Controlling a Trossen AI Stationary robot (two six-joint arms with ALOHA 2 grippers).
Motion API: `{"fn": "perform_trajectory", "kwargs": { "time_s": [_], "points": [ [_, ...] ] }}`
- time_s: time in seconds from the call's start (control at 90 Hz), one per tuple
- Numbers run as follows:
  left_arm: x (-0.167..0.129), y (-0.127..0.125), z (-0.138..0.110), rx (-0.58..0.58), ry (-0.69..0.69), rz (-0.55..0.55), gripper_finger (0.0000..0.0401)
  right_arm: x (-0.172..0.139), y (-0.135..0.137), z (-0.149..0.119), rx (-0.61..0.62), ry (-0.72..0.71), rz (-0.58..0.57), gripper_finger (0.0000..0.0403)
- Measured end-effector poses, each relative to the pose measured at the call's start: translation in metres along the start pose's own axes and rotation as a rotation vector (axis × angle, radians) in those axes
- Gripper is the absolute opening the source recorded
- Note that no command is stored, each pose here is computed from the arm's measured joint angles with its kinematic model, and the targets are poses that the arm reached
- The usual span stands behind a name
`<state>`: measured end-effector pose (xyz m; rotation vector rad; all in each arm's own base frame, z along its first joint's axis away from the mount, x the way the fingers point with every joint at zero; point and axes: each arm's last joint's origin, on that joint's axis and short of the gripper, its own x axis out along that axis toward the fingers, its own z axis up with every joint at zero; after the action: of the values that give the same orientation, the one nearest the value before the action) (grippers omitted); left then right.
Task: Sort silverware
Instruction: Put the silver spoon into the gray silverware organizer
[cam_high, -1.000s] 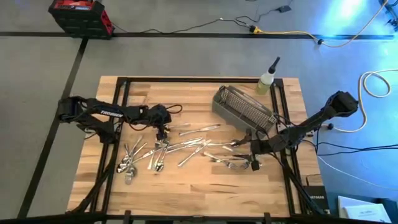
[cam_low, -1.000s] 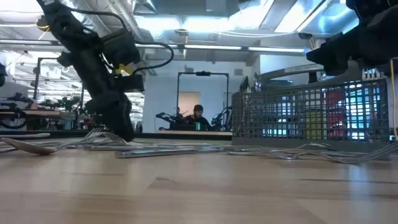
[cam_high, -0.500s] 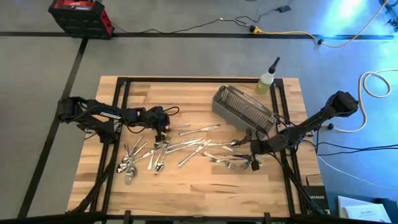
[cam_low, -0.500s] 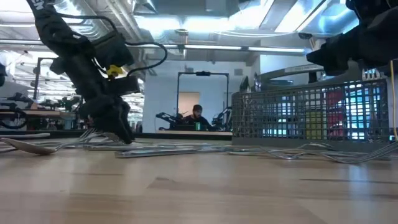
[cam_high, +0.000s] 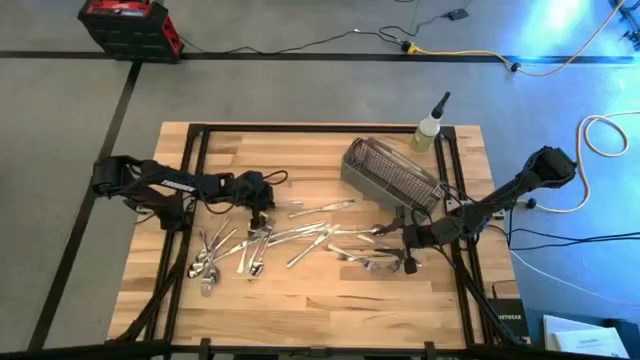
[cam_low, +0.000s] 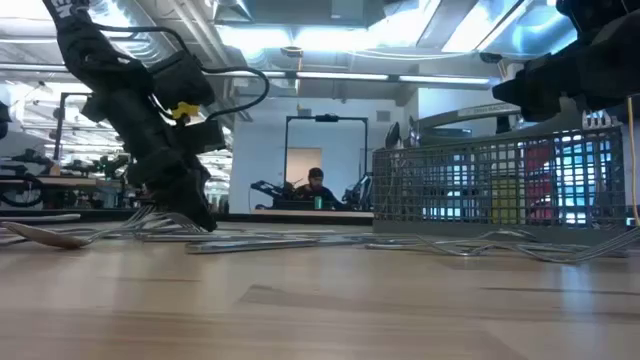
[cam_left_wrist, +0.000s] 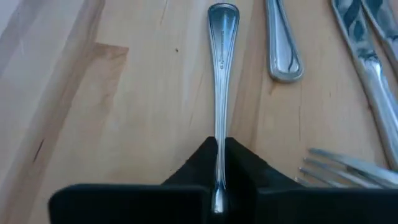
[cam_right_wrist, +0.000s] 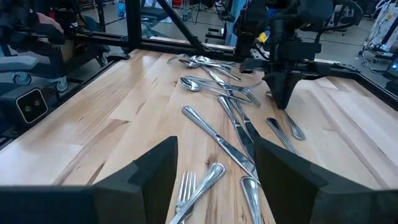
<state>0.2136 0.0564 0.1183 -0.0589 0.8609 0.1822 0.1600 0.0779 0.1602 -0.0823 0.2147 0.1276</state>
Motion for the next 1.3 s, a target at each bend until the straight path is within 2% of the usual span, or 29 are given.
{"fn": "perform_trajectory", "kwargs": {
  "time_s": [0.189, 0.344, 0.5, 0.678, 0.856, 0.989, 1.156, 1.3],
  "points": [
    [-0.002, 0.001, 0.021, 0.012, -0.051, 0.000, 0.0002, 0.000, 0.000, 0.000, 0.001, -0.001, -0.001, 0.0193],
    [-0.011, 0.003, 0.055, 0.082, -0.059, 0.010, 0.0001, 0.000, 0.000, 0.000, 0.001, -0.001, -0.001, 0.0193],
    [-0.031, 0.008, 0.102, 0.200, -0.063, 0.077, 0.0000, 0.000, 0.000, 0.000, 0.000, -0.001, -0.001, 0.0193],
    [-0.078, 0.012, 0.169, 0.315, -0.129, 0.176, 0.0000, 0.000, 0.000, 0.000, 0.000, -0.001, -0.001, 0.0193],
    [-0.120, 0.006, 0.225, 0.531, -0.137, 0.328, 0.0000, 0.000, 0.000, 0.000, 0.000, -0.001, -0.001, 0.0193],
    [-0.134, 0.000, 0.265, 0.685, -0.080, 0.423, 0.0000, 0.000, 0.000, 0.000, -0.002, 0.001, -0.002, 0.0193],
    [-0.124, 0.001, 0.302, 0.900, 0.059, 0.551, 0.0000, 0.000, 0.000, 0.000, -0.003, 0.002, -0.002, 0.0193],
    [-0.098, 0.003, 0.311, 1.167, 0.210, 0.597, 0.0000, 0.000, 0.000, -0.001, -0.002, 0.010, -0.002, 0.0193]
  ]
}}
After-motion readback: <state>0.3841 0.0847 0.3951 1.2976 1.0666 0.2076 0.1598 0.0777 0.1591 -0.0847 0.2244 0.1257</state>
